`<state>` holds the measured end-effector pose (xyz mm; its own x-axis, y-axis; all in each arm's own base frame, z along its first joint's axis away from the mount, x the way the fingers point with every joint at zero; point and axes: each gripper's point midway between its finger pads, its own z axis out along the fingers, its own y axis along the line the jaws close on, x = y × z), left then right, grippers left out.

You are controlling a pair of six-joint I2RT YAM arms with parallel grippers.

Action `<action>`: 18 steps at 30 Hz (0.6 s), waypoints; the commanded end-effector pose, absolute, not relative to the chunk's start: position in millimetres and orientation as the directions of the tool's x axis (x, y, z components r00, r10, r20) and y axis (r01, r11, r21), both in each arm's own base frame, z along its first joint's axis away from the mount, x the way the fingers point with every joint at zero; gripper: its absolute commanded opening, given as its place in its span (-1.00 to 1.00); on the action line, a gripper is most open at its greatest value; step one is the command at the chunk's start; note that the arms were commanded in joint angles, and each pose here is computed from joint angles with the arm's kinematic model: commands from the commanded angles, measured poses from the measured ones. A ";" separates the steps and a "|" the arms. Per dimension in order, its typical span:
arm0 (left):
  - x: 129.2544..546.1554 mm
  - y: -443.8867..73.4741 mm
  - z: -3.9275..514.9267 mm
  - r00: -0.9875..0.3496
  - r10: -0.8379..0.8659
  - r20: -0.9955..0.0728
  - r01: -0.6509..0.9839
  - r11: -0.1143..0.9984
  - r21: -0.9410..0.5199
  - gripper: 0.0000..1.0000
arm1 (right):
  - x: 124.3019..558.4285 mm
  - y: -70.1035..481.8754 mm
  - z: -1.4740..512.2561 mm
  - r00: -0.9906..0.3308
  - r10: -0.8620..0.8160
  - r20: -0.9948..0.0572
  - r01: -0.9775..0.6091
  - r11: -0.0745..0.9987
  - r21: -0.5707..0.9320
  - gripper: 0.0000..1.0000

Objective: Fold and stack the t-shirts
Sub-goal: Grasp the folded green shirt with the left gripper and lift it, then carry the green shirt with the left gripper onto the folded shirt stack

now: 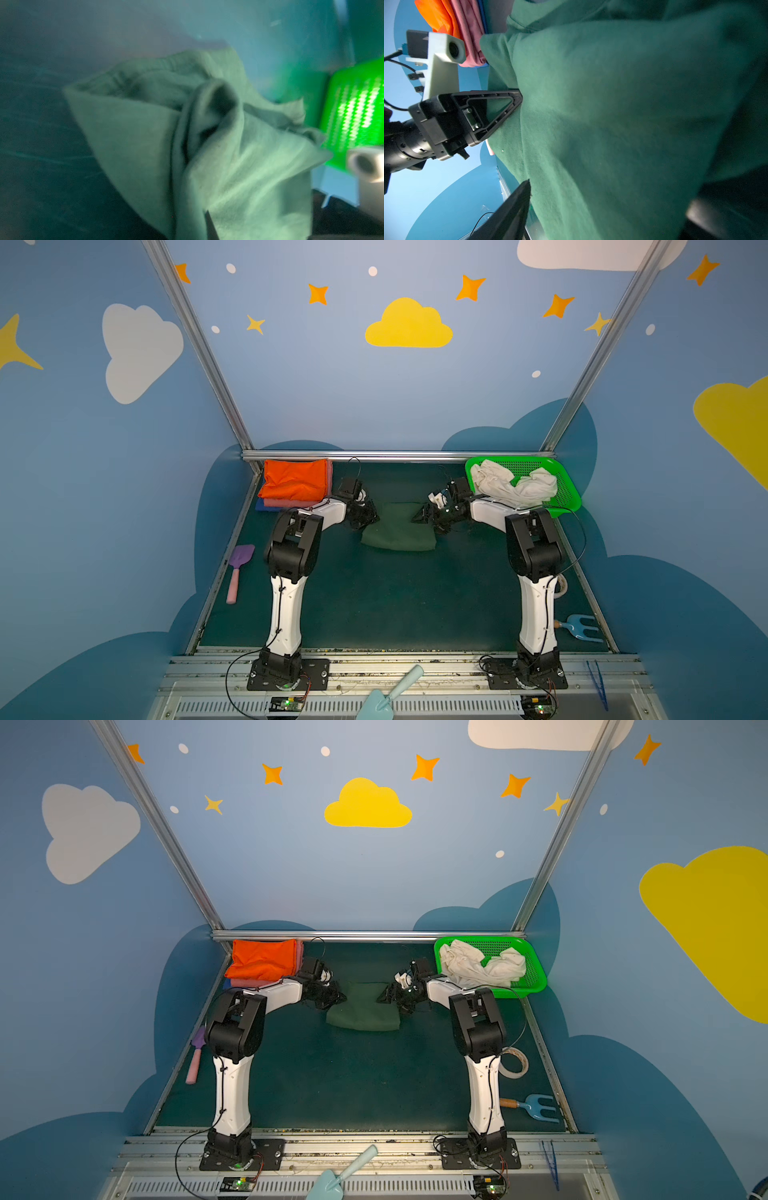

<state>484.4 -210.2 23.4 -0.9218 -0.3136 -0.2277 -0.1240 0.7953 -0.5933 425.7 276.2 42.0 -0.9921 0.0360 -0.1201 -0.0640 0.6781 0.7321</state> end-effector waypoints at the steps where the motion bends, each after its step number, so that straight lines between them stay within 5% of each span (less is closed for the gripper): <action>1: 468.7 -203.5 9.4 -0.941 -0.280 -0.191 -0.147 0.846 -0.512 -0.91 | 401.4 257.9 4.0 -0.999 0.051 -0.018 0.027 0.763 0.646 0.51; 18: 526.7 -105.7 53.6 -0.918 -0.226 -0.327 -0.168 0.966 -0.198 -0.91 | 386.0 193.5 109.1 -0.963 0.118 -0.244 -0.040 0.826 0.562 0.52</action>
<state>528.2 -127.5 48.3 -0.9086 -0.2630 -0.3243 -0.1695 0.9421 -0.2892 391.4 200.2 88.7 -0.9732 0.1254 -0.1928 -0.0096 0.8154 0.5788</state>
